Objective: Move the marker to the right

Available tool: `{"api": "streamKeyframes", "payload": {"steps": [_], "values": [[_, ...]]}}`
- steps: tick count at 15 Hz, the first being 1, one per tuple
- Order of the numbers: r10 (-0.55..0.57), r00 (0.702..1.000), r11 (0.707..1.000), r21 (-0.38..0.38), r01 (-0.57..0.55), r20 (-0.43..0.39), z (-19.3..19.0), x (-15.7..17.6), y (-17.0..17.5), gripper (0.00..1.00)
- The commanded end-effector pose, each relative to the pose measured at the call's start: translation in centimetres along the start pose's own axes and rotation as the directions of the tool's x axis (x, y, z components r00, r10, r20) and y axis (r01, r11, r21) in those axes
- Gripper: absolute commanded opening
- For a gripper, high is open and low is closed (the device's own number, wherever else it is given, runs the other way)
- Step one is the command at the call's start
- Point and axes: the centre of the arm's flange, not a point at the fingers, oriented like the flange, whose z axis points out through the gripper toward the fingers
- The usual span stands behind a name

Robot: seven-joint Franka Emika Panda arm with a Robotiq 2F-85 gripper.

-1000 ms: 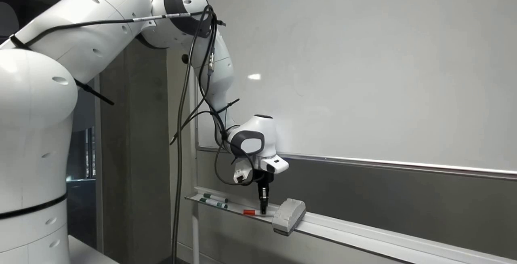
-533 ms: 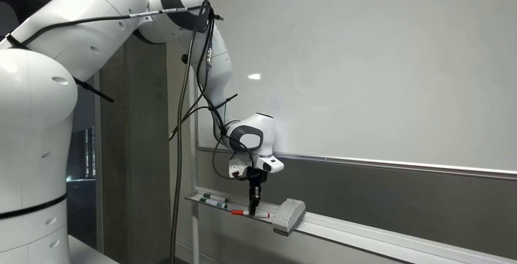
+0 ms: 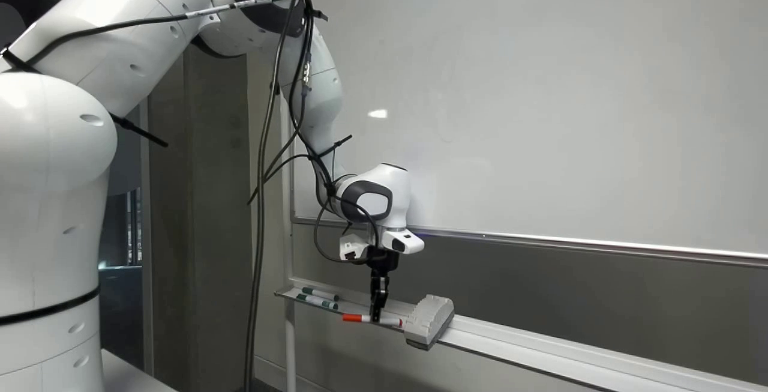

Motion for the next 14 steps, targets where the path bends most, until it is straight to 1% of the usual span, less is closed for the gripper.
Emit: {"api": "streamKeyframes", "payload": {"steps": [1, 14], "values": [[-0.007, 1.0, 1.0, -0.024, 0.007, 0.006, -2.4, -1.6, 2.1, 0.05], [-0.074, 0.997, 0.997, -0.019, 0.073, -0.014, -8.4, -3.5, 2.7, 0.05]]}}
